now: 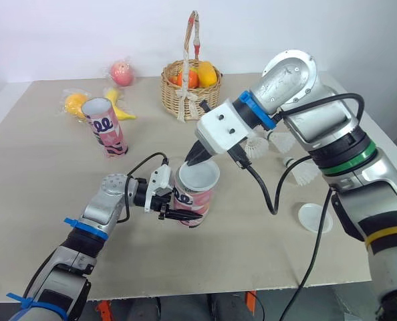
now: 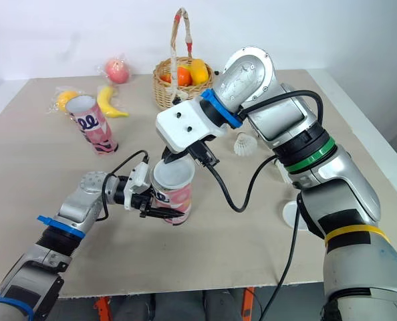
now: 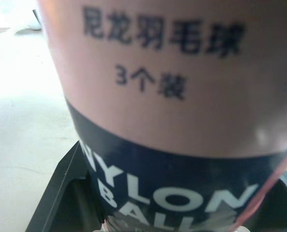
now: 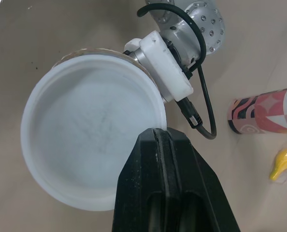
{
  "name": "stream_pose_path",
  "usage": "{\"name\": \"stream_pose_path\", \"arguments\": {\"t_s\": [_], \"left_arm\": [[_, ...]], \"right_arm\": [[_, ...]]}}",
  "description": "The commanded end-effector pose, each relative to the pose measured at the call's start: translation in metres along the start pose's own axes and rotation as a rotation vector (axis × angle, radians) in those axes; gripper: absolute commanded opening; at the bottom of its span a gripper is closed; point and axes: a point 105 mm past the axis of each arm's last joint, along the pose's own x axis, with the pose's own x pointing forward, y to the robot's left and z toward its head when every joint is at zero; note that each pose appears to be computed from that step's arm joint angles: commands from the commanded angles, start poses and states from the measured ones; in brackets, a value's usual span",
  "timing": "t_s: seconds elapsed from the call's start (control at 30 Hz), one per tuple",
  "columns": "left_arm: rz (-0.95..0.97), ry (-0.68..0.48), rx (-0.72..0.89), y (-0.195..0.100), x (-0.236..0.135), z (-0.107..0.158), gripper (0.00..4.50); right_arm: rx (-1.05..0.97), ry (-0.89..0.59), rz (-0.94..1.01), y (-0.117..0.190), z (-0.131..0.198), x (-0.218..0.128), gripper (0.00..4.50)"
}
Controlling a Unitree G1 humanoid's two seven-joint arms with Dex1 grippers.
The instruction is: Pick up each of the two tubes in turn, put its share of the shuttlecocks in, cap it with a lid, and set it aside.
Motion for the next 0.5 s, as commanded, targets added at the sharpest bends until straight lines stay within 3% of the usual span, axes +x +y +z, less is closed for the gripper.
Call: {"name": "stream_pose_path", "arguments": {"t_s": [0.03,0.5], "left_arm": [[0.001,0.11,-0.093,-0.007,-0.009,-0.03,2.67],[0.041,0.11,-0.086,-0.005,-0.016,-0.027,2.67]], "right_arm": [[-0.056,0.017,0.02,-0.004,0.005,-0.003,0.02],[-0.101,-0.053,0.011,-0.009,0.017,0.005,0.02]]}}
